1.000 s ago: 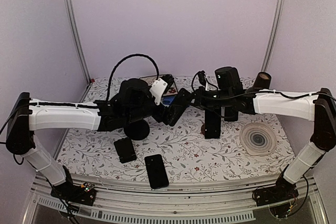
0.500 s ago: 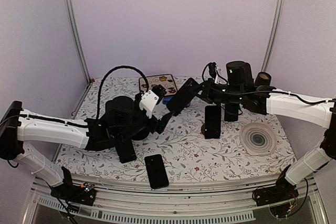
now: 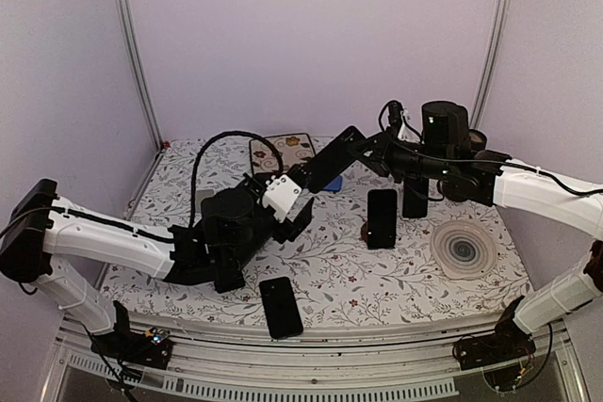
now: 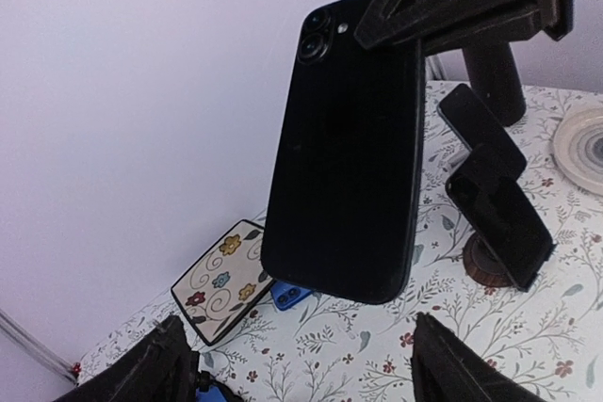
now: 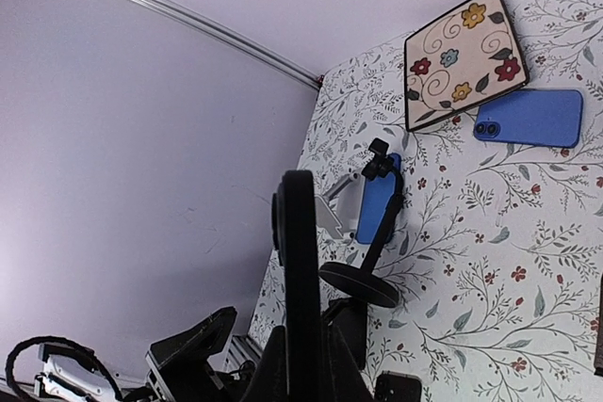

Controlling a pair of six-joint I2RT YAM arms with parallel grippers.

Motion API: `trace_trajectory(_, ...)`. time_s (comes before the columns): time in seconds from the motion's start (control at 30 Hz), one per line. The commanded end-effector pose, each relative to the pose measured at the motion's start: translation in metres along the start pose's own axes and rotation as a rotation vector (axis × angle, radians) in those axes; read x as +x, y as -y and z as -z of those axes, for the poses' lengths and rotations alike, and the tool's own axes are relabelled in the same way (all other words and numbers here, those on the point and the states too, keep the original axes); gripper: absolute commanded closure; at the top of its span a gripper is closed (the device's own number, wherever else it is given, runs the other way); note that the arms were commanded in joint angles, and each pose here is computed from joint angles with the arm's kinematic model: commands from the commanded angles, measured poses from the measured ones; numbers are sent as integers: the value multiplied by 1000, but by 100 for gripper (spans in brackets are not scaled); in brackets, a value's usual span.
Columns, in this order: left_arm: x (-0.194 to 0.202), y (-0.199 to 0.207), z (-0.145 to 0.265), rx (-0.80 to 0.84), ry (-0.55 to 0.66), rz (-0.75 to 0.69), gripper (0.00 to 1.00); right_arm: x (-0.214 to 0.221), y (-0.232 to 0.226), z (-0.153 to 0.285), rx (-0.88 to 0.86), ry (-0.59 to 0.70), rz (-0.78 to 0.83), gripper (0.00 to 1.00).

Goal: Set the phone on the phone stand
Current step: Pass from the right arm to the left

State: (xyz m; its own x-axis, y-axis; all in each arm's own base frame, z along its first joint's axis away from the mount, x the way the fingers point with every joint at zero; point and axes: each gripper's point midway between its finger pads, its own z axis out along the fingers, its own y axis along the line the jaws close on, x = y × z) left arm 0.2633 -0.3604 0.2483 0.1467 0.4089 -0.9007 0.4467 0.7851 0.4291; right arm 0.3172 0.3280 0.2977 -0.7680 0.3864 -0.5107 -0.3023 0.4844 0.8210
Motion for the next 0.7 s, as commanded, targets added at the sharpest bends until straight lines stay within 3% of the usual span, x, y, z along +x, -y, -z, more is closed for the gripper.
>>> trace_trajectory(0.0, -19, -5, -3, -81, 34, -45, 20, -12, -31, 10, -96, 36, -40, 98)
trace_trajectory(0.4, -26, 13, -16, -146, 42, -171, 24, -9, -34, 13, -116, 23, -85, 98)
trace_trajectory(0.67, -33, 12, -28, -286, 30, -293, 38, -6, -32, 18, -114, 22, -121, 98)
